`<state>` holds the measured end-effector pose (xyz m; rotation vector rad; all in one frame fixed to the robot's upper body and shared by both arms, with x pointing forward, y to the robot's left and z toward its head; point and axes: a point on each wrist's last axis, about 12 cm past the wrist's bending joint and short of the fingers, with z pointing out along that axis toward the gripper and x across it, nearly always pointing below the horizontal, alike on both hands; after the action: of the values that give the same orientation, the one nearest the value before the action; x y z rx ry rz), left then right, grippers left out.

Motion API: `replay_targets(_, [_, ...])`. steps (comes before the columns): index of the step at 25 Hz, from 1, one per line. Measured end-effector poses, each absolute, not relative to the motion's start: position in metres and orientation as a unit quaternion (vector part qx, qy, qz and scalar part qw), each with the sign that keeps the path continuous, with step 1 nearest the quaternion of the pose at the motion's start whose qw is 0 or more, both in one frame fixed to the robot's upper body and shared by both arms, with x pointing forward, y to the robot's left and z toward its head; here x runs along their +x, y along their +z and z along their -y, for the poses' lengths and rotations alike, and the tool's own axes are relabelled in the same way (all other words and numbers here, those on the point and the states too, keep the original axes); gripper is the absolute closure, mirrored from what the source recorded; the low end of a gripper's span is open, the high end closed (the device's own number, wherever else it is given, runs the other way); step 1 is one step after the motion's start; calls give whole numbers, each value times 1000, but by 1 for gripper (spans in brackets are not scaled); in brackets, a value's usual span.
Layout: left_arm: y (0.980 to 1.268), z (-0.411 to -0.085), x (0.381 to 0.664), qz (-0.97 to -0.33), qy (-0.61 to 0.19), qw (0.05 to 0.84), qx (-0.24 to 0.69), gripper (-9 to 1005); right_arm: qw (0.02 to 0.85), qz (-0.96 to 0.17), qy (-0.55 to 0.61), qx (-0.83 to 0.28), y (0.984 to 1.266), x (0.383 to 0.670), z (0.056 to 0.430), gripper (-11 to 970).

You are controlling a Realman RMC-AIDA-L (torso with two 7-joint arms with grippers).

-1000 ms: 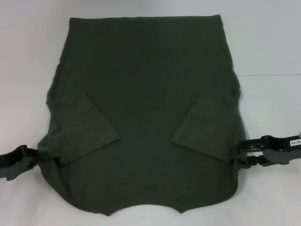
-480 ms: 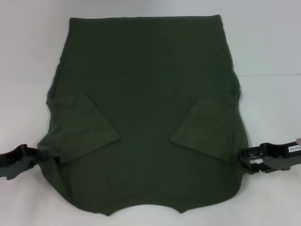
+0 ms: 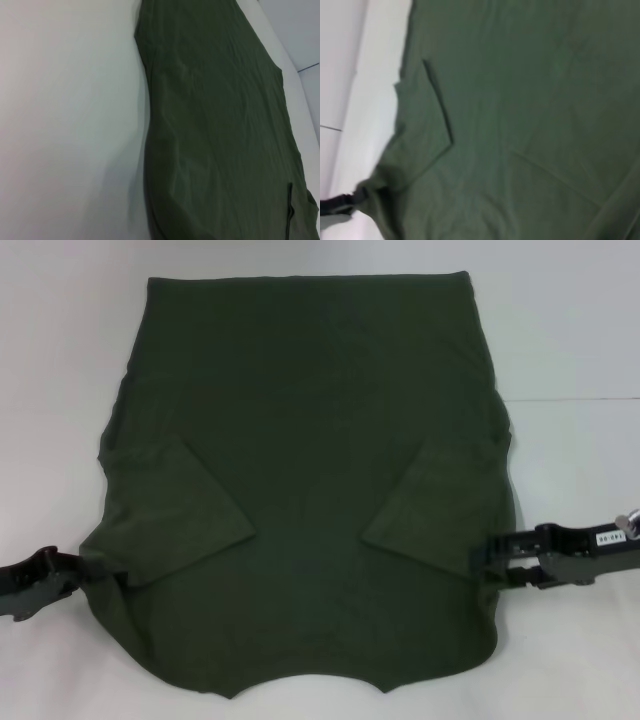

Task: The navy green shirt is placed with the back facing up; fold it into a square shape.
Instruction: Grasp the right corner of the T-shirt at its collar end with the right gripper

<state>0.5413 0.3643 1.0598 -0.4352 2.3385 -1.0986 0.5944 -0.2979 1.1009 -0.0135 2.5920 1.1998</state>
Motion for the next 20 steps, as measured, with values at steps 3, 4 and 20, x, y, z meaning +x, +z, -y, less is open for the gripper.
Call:
replay_targets(3, [1060, -364, 541, -862, -405, 258, -160, 967, 145, -893, 426, 0, 1103, 595, 297, 59])
replay_targets(4, [1060, -364, 541, -862, -405, 259, -159, 967, 145, -892, 428, 0, 1103, 595, 296, 59])
replay_targets(20, [1062, -364, 544, -862, -405, 262, -154, 967, 172, -873, 456, -19, 1114, 608, 276, 60])
